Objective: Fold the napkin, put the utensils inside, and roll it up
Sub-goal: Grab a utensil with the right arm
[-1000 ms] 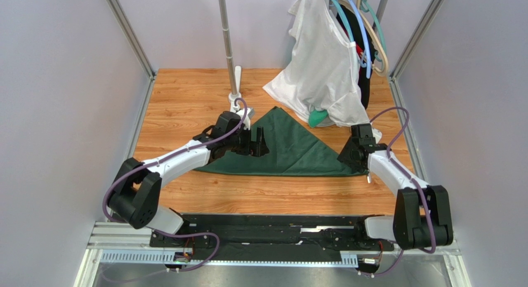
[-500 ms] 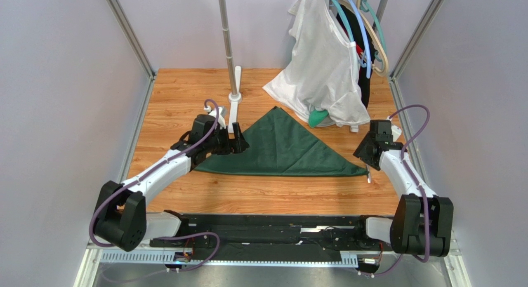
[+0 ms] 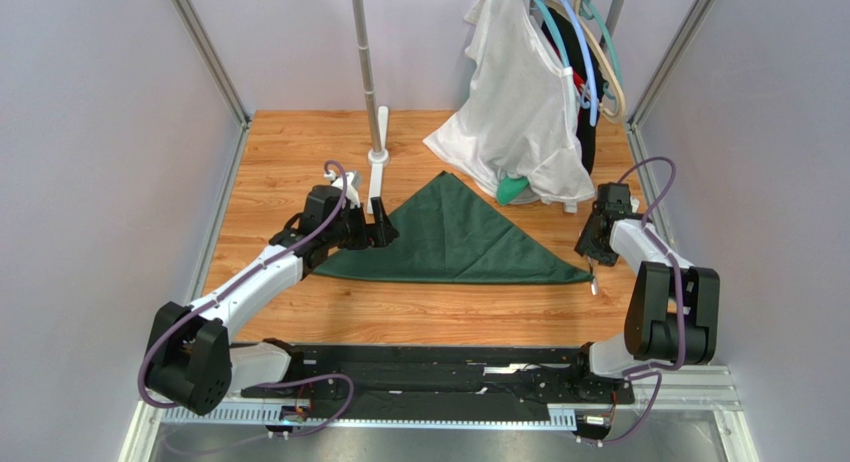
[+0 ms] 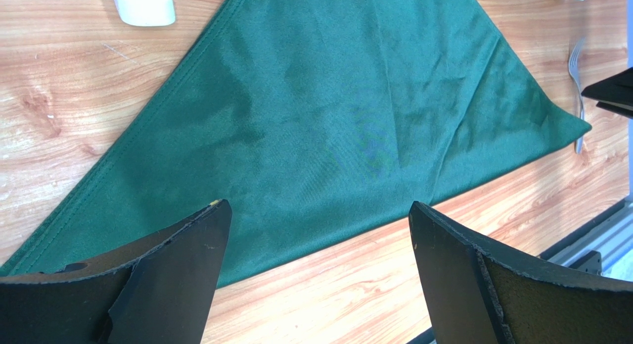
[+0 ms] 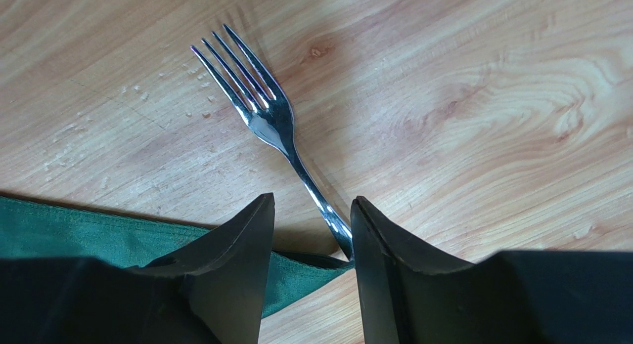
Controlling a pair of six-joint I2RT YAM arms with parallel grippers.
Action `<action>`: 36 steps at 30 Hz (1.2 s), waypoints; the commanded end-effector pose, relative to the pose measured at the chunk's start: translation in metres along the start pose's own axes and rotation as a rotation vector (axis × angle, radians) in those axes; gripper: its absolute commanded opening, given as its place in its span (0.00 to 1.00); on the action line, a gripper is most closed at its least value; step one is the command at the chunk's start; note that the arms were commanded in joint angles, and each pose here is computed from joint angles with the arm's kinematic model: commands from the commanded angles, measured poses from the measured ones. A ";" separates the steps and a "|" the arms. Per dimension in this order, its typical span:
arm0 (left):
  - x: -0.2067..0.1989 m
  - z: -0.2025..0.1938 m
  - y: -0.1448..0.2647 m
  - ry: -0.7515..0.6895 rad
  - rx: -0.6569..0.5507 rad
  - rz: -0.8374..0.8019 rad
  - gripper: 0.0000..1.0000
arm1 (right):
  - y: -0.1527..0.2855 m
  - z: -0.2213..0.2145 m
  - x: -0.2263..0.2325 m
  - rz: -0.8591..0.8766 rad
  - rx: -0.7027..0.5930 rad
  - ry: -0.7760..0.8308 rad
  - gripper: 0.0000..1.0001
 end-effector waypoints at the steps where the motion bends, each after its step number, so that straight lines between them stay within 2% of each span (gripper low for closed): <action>1: -0.007 0.008 0.005 0.000 -0.023 -0.034 0.99 | 0.003 0.028 0.002 0.029 -0.096 0.038 0.47; 19: -0.011 0.008 0.009 0.000 -0.028 -0.061 0.99 | -0.019 0.017 0.006 0.062 -0.022 0.075 0.41; 28: -0.013 0.009 0.011 -0.005 -0.035 -0.067 0.99 | -0.027 0.009 0.002 0.037 0.027 0.078 0.28; 36: -0.013 0.009 0.013 -0.006 -0.037 -0.065 0.99 | -0.029 0.007 -0.011 -0.016 0.055 0.039 0.22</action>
Point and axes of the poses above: each gripper's point midway between its finger pads, its own y axis back along the fingers, its own x axis along the line the jaws close on, z = x × y, the point moved 1 cm from there along y, back along the fingers, and after that the axes turned 6 degrees about y, right-handed, at the moved point
